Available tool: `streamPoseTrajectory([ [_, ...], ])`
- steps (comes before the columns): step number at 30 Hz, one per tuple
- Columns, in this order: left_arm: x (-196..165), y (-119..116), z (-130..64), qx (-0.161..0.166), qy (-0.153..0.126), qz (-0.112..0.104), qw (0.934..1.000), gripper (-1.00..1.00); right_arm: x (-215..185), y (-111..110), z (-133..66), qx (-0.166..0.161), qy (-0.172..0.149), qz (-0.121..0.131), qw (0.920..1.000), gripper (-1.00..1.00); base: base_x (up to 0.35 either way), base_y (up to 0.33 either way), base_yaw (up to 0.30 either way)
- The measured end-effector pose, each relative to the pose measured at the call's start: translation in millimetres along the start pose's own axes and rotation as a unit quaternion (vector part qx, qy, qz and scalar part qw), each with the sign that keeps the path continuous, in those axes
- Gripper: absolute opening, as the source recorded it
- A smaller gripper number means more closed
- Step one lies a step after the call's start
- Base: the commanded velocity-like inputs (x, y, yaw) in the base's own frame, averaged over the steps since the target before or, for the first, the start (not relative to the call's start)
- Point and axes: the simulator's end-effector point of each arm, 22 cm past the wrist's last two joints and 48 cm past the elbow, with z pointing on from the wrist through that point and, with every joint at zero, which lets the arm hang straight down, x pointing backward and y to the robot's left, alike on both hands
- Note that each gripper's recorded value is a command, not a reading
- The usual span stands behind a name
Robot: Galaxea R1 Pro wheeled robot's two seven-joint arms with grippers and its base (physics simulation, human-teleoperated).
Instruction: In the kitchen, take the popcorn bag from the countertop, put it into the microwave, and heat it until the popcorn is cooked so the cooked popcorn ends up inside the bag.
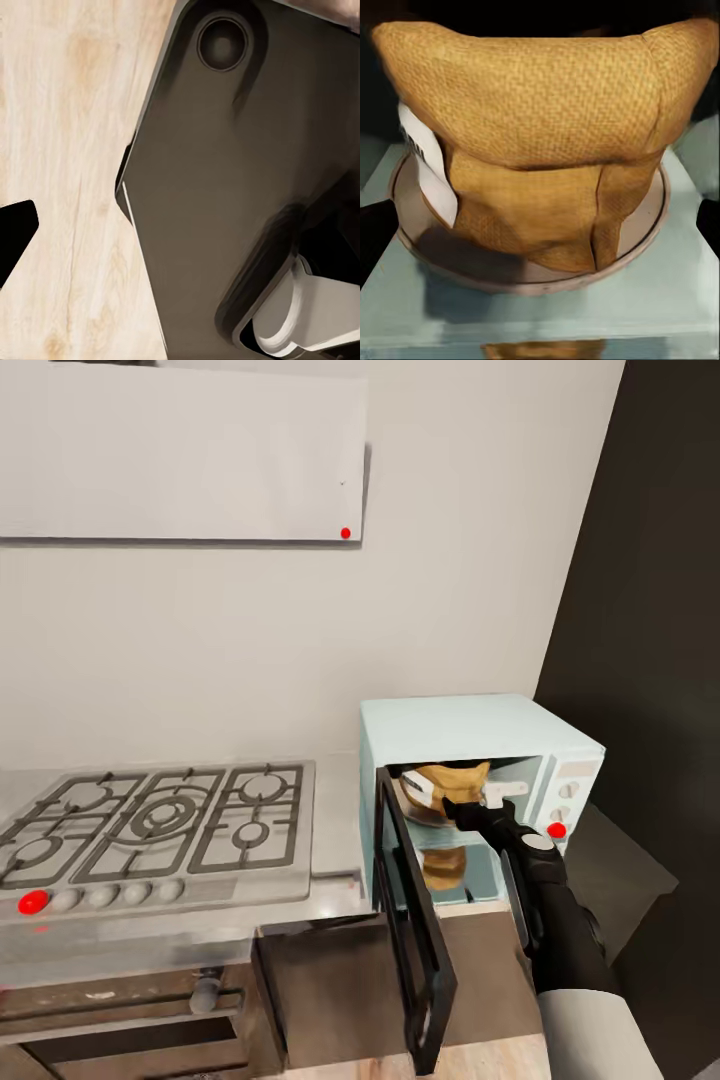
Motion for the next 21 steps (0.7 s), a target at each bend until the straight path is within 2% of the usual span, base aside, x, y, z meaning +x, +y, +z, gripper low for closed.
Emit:
streamPoseTrajectory([
  [16,1.1,-2.5,-0.3,0.001,0.000,0.000,1.0000,1.00,0.5,-6.1,-0.4,0.005,0.001,-0.004,1.0000,1.00,-0.344,0.000,0.000],
  [21,1.2,-2.9,-0.3,0.001,0.000,0.000,1.0000,1.00,17.8,-7.9,3.8,0.005,0.021,-0.002,0.9998,1.00,-0.344,0.000,0.000],
])
